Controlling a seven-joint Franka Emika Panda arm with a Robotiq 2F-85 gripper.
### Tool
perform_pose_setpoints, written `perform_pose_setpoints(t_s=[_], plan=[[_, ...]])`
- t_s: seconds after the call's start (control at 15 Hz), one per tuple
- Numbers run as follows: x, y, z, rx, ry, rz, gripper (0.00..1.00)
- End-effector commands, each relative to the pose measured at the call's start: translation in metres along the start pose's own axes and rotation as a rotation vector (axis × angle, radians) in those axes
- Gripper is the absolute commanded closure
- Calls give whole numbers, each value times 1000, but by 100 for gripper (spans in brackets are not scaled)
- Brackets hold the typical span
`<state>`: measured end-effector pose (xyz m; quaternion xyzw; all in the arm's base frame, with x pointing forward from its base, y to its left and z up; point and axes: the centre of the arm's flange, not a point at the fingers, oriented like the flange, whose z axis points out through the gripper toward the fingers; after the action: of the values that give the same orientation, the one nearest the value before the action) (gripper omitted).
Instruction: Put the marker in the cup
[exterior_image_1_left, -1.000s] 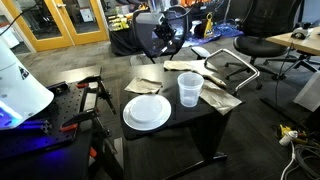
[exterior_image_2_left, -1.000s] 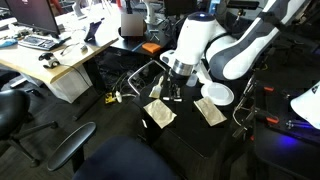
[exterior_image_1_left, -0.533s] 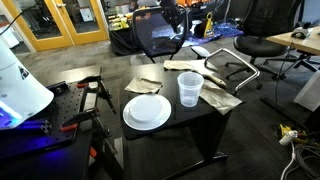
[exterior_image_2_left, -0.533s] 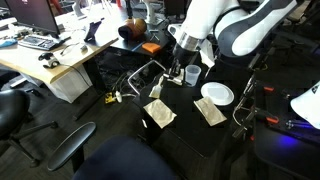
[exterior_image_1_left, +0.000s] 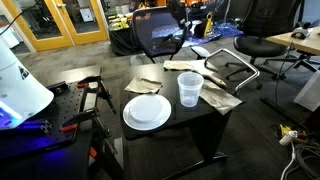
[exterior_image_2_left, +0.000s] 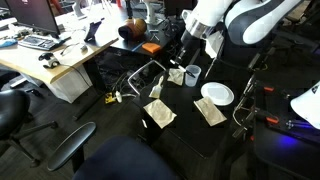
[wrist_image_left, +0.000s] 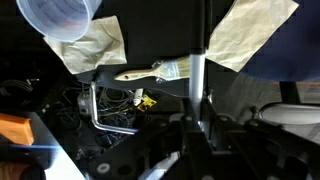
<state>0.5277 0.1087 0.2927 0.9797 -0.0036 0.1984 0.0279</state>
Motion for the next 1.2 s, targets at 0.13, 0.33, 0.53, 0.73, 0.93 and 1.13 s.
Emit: perform_pose_setpoints(t_s=[0.13,0.33,0.53,0.73,0.93,1.13], plan=[[-2,5,-1,-16,4,36,87],[-3,3,-1,-14,5,33,87],[3,6,3,-104,17,121,97],[9,20,6,-210,39,265,97],[14,26,5,-320,82,385,97],[14,23,4,-426,126,498,97]])
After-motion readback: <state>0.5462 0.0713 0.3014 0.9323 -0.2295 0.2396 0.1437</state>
